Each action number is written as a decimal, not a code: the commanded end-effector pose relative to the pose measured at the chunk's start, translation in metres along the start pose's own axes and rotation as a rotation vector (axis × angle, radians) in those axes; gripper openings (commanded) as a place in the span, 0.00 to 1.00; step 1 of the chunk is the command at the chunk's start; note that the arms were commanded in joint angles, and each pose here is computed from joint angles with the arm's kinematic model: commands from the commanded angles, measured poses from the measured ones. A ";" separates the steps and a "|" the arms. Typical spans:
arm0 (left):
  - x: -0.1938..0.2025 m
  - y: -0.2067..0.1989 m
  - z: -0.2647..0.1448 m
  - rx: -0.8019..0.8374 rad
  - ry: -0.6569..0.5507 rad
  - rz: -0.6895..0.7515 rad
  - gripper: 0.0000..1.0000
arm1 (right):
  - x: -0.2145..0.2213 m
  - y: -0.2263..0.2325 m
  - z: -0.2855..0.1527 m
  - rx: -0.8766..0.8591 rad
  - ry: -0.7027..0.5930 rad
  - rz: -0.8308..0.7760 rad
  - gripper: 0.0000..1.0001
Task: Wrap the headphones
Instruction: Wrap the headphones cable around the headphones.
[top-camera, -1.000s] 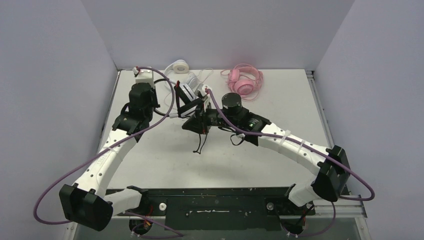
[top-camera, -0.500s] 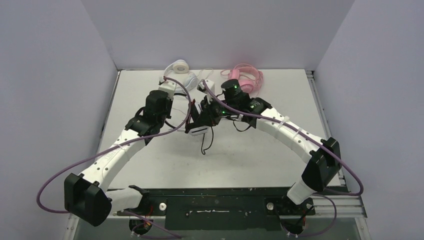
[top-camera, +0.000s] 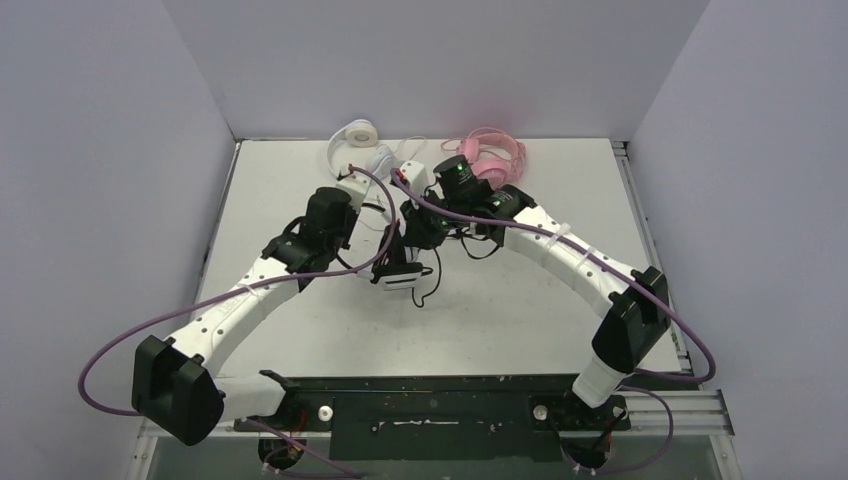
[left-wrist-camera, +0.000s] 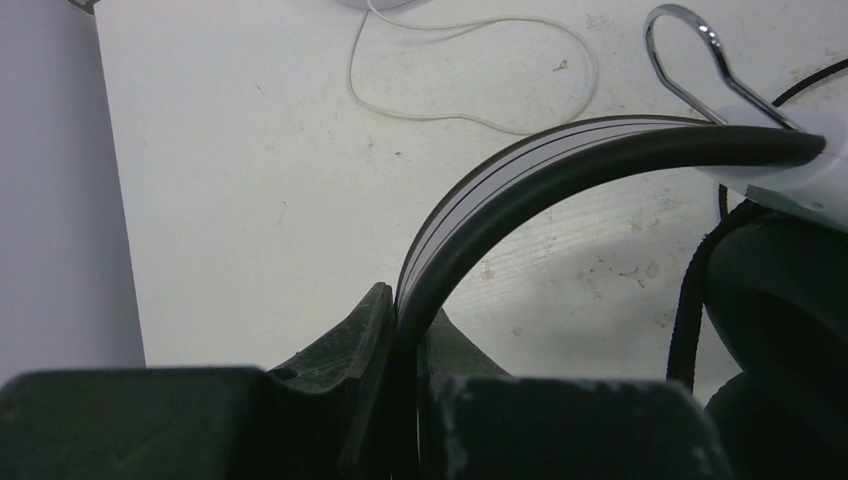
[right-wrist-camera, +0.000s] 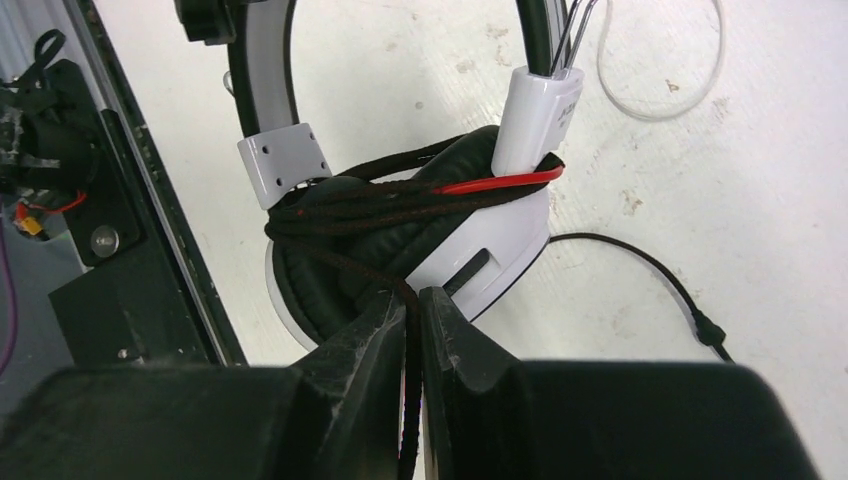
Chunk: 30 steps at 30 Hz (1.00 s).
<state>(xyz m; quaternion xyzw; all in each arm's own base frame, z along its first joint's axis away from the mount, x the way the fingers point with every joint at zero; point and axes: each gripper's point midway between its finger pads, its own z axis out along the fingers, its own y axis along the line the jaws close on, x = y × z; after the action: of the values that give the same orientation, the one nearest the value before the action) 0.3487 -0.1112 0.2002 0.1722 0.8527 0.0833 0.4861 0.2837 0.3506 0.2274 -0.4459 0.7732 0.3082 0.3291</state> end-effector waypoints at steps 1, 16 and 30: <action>-0.019 -0.017 -0.010 0.097 -0.058 -0.050 0.00 | -0.028 -0.020 -0.030 0.151 -0.092 -0.058 0.09; -0.018 -0.042 -0.036 0.245 -0.021 -0.077 0.00 | -0.021 -0.038 -0.054 0.315 -0.163 -0.038 0.16; -0.048 -0.053 -0.090 0.426 -0.064 -0.181 0.00 | -0.003 -0.096 -0.040 0.373 -0.268 0.001 0.30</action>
<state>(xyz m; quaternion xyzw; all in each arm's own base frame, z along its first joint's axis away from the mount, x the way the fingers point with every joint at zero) 0.2932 -0.1572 0.2083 0.2088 0.8792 -0.0678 0.4228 0.3337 0.2889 0.2201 -0.3624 0.7951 0.1896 0.4477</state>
